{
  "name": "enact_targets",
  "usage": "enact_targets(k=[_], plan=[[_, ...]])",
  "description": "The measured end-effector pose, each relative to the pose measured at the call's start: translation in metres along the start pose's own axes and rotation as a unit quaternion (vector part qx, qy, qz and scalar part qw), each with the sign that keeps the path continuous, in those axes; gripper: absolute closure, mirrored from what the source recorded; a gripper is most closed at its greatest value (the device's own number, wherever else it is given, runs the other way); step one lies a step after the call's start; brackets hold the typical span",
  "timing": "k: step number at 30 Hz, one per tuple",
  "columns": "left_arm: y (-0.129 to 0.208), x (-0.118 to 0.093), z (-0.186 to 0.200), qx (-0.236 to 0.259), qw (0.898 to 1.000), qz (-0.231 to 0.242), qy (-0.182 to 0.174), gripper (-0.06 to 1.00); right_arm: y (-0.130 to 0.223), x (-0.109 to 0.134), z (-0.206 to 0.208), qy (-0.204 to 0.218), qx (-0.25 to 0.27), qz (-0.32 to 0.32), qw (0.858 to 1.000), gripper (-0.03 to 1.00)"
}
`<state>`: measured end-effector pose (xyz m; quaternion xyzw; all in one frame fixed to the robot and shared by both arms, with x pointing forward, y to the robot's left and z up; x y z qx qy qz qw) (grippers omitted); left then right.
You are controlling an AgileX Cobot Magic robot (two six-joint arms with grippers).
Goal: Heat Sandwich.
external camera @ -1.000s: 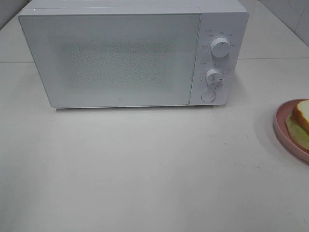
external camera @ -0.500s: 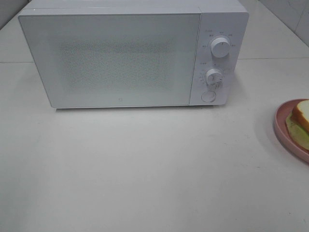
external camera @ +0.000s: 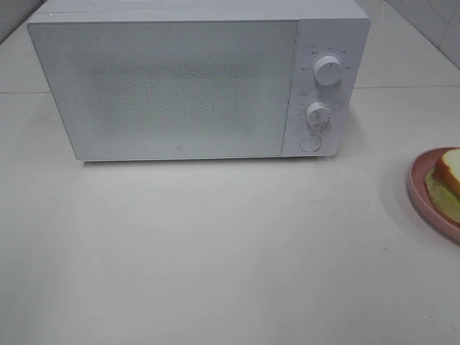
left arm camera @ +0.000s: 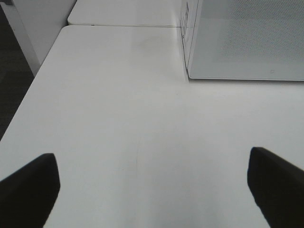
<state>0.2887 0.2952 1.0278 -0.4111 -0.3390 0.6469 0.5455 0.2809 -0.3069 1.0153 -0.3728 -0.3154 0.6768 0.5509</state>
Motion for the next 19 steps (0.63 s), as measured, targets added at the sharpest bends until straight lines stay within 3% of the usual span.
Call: enact_targets(k=[19], plan=[[0.0, 0.0, 0.0, 0.0, 1.0, 0.0, 0.0, -0.05, 0.0, 0.0, 0.0, 0.0, 0.0, 0.0, 1.0, 0.2]])
Point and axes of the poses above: a point on each arm's last joint axis where the gripper is mounted, z pointing back along that axis away from the gripper, x along the wrist's bending axis when the last joint is at zero, y = z × x, the point moved 6 cm from there along -z, pointing out along that axis toward the gripper, and after that the axes turned 9 degrees about z, right-handed, at the moved point
